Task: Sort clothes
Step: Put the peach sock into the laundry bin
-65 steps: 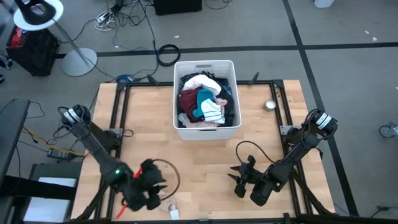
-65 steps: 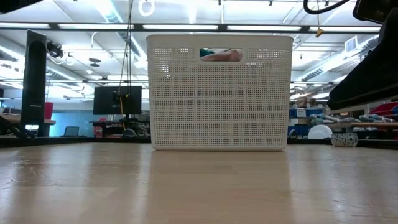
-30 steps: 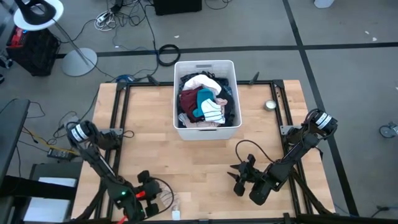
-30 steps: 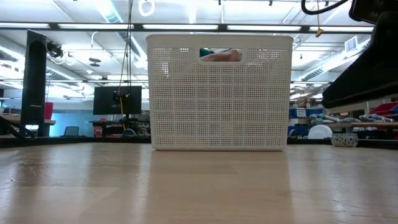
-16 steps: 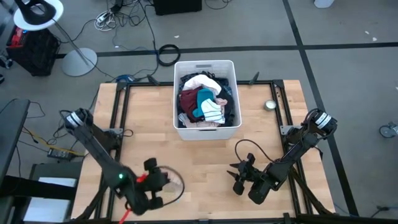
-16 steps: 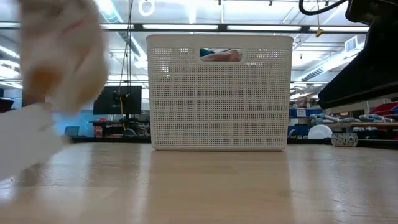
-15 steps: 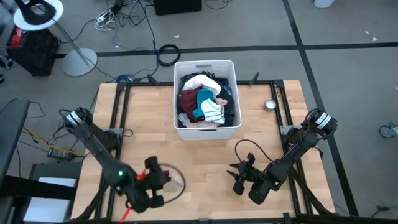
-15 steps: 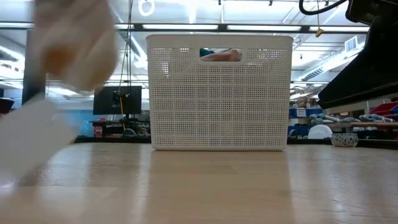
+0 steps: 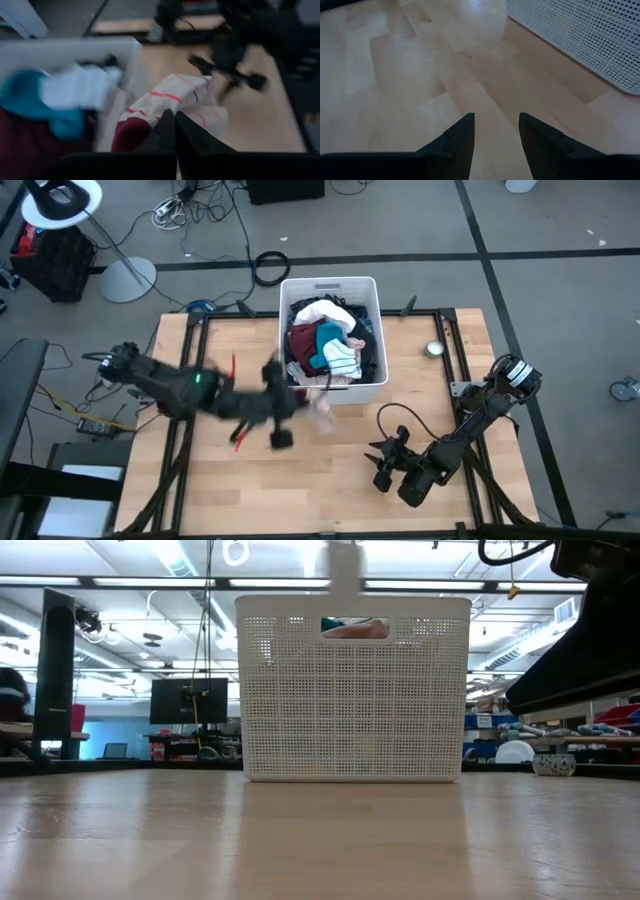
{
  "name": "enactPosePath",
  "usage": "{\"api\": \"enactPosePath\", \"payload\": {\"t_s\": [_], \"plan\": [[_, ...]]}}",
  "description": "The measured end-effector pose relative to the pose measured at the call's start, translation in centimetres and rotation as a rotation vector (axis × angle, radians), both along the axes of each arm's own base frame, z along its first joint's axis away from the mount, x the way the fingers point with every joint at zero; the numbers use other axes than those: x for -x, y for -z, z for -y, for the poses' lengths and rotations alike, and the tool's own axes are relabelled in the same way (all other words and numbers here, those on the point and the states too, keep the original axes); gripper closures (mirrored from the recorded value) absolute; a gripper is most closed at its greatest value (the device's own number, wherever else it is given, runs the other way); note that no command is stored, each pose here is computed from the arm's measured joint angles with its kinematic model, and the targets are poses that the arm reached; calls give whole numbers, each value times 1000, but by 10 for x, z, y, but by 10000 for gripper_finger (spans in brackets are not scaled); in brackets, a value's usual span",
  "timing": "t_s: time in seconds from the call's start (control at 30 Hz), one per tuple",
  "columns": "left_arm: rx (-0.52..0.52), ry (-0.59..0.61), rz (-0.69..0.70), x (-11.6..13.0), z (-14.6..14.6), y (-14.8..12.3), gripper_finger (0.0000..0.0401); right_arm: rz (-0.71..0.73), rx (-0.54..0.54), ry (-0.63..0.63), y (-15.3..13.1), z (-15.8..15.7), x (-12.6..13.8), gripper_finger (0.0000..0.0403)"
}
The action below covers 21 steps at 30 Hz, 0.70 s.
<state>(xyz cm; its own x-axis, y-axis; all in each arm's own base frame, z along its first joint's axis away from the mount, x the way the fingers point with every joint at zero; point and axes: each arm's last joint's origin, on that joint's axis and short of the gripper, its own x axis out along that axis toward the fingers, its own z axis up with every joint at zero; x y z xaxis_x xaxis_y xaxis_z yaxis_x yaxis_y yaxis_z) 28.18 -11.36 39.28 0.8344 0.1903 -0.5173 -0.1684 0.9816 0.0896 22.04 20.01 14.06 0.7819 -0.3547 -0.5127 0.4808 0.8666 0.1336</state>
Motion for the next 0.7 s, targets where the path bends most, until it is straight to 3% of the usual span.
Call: {"api": "enactPosePath", "payload": {"t_s": [0.2,0.37,0.53,0.7], "plan": [[-25,-37,87,-22,-72,-31,401,-5,10,-5,0,0,0,247],[-37,-138,128,-28,-134,-37,401,-7,14,-5,0,1,-1,247],[-1,-223,143,-37,-186,-28,401,-7,16,-5,0,1,-1,247],[36,-292,73,-60,-217,2,401,-8,17,-1,0,2,-1,247]]}}
